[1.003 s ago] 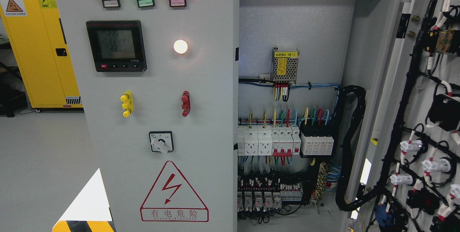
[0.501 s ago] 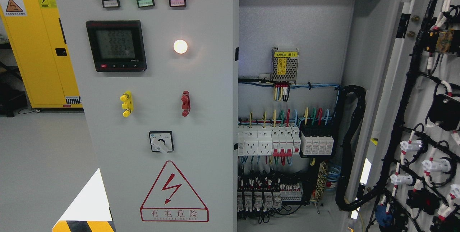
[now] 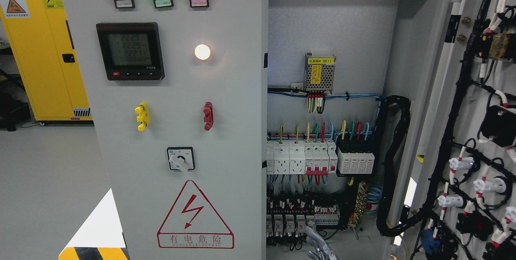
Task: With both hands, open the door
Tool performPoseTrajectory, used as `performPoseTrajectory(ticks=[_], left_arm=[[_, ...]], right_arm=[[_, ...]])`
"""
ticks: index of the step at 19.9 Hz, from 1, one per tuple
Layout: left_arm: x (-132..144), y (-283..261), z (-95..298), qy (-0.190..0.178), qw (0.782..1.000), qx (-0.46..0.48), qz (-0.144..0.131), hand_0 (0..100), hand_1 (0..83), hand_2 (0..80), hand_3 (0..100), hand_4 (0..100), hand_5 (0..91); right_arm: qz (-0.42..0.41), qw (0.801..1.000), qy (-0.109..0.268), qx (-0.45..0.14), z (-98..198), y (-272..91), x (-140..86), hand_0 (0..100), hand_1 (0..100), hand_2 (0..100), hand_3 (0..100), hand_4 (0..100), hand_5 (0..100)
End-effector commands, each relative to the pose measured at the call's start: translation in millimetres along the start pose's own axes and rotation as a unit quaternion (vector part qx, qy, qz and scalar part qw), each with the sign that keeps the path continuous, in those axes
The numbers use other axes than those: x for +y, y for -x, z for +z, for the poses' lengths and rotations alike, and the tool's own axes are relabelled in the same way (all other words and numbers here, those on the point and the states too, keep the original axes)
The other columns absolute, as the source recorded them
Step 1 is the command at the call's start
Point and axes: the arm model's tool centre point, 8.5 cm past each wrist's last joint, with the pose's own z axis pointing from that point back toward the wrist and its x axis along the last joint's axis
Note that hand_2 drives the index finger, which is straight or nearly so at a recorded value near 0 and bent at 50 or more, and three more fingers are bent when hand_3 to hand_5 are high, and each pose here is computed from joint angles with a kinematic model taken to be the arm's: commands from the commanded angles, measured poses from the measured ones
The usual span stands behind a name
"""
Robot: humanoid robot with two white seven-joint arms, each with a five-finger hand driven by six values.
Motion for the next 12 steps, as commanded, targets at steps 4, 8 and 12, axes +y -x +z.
performPoseTrajectory(ticks=[4, 8, 12], left_arm=[[-17, -7, -2, 0.013, 1.0, -0.006, 0.001, 0, 0.0, 0.0, 2, 0, 0.0], [-15, -17, -3, 0.012, 1.0, -0.012, 0.001, 0, 0.0, 0.0, 2, 0, 0.0], [-16, -18, -3, 0.013, 1.0, -0.013, 0.001, 0, 0.0, 0.0, 2, 0, 0.0]], right_arm=[[0.029, 0.999, 0.005, -0.043, -58, -17, -26, 22, 0, 0, 0, 0, 0], [0.034, 0.998, 0.016, -0.055, -81, -21, -38, 22, 0, 0, 0, 0, 0], [0.035, 0.998, 0.016, -0.043, -106, -18, -43, 22, 0, 0, 0, 0, 0]])
